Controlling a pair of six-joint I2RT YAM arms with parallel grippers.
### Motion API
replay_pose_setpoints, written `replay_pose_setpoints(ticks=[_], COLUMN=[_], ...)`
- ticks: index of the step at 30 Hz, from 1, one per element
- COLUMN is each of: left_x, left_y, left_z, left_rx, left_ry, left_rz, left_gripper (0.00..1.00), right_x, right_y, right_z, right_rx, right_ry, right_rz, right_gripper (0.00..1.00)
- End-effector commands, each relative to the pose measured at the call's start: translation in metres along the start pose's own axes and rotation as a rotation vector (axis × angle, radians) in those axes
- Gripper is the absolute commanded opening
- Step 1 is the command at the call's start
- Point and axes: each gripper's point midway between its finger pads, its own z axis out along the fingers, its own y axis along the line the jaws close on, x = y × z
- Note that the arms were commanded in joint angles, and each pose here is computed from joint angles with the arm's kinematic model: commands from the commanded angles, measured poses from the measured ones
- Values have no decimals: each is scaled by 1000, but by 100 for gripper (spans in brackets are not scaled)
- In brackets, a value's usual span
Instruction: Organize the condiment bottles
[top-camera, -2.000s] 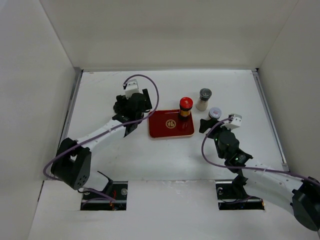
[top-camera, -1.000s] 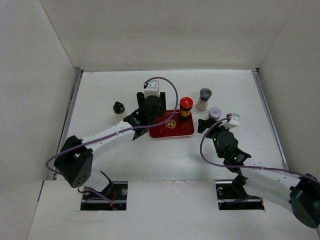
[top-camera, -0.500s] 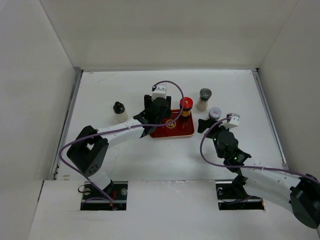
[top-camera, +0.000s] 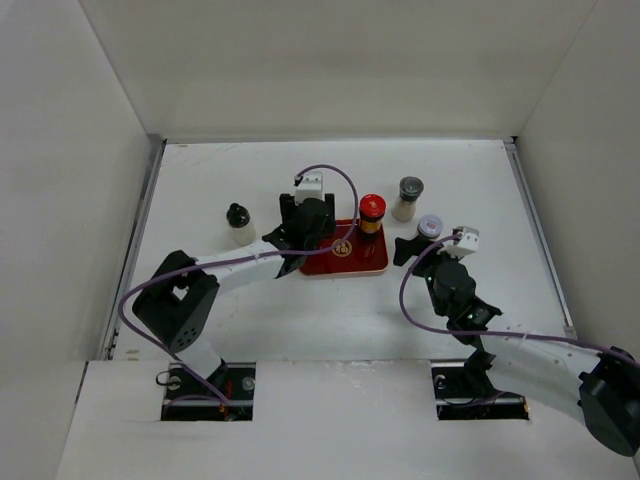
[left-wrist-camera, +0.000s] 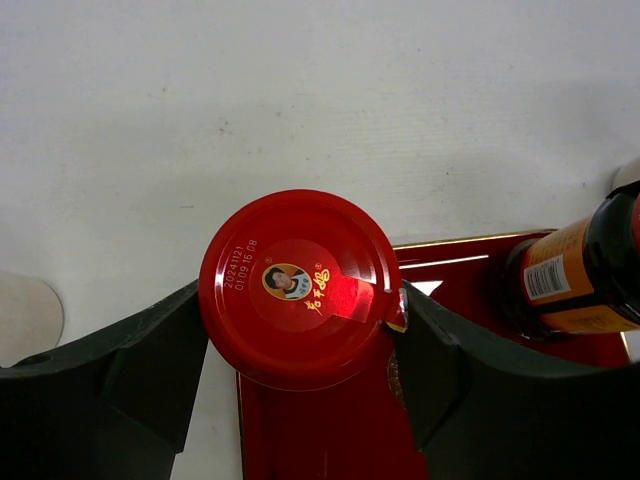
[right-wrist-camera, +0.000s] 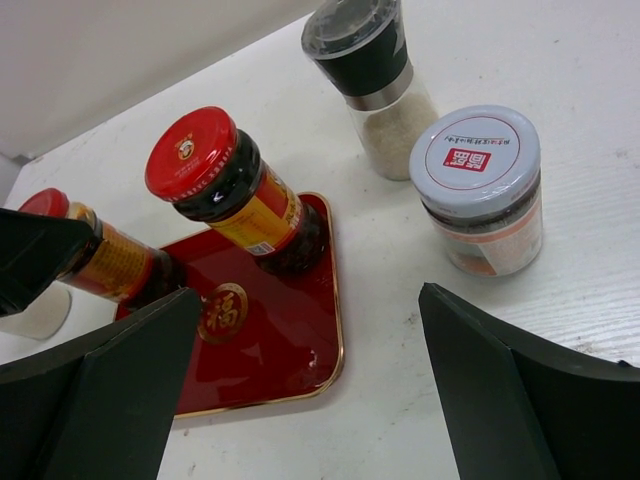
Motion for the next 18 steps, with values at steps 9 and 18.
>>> replay_pose_setpoints(ticks=[9,18], left_x=[-70,-80], left_y=[-9,26], left_z=[-35,-79], left_rx=[114,144], left_ry=[-220,-333], left_rz=[-187,-308], left_gripper=[95,94], right_x=[-32,-54], right_y=[15,32], right_z=[2,13], right_rx=[-4,46], right_ry=[-79,-75], right_rz=[20,-40], right_gripper=[40,30])
